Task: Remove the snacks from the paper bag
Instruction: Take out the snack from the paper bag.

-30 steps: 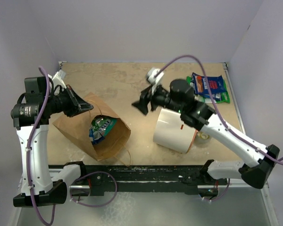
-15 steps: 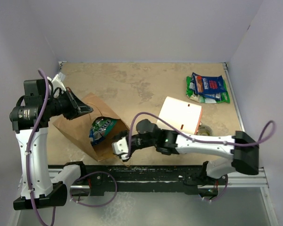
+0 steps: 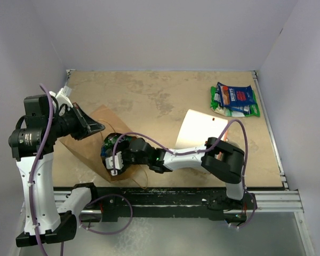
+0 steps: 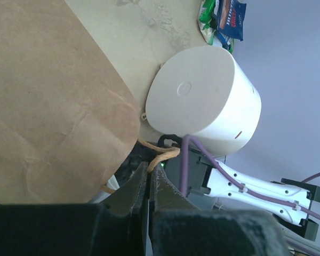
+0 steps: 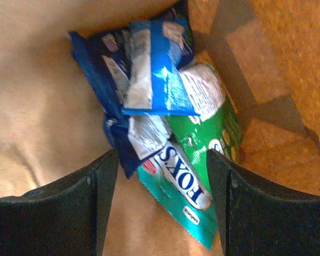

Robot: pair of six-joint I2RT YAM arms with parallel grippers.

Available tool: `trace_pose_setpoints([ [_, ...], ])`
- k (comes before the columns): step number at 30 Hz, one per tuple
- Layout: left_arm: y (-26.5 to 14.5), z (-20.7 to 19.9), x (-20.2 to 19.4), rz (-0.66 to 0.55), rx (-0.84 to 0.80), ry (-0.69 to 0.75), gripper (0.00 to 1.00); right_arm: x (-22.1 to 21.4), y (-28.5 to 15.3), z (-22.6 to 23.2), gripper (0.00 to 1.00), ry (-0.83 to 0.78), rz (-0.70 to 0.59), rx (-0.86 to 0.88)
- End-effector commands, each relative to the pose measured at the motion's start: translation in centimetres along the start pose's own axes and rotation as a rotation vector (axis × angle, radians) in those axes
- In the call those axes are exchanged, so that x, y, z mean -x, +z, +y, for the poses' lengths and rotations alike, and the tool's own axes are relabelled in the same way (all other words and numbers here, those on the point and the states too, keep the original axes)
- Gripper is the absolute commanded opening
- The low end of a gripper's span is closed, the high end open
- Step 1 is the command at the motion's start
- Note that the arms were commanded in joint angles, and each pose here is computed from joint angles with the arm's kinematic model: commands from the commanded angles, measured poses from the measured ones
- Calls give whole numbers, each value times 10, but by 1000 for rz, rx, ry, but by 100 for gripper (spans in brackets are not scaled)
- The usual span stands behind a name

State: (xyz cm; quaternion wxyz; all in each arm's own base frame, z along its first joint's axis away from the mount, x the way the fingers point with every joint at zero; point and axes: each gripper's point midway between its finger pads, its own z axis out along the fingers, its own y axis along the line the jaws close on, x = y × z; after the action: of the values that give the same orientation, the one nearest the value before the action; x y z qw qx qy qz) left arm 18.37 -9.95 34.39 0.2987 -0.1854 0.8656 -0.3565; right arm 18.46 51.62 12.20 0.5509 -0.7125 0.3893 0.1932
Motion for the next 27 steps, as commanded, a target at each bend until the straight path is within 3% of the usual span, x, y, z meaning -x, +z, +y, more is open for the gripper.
trace_pose_setpoints([
  [1,-3,-5,5,-19,-4,14,0,7,7,-59,70,-47,-9,-205],
  [9,-5,-3,5,-9,15,42,0,-40,19,-75,69,-126,106,-240],
  [27,-4,-3,-4,85,4,64,0,-40,69,-103,66,-191,67,-326],
])
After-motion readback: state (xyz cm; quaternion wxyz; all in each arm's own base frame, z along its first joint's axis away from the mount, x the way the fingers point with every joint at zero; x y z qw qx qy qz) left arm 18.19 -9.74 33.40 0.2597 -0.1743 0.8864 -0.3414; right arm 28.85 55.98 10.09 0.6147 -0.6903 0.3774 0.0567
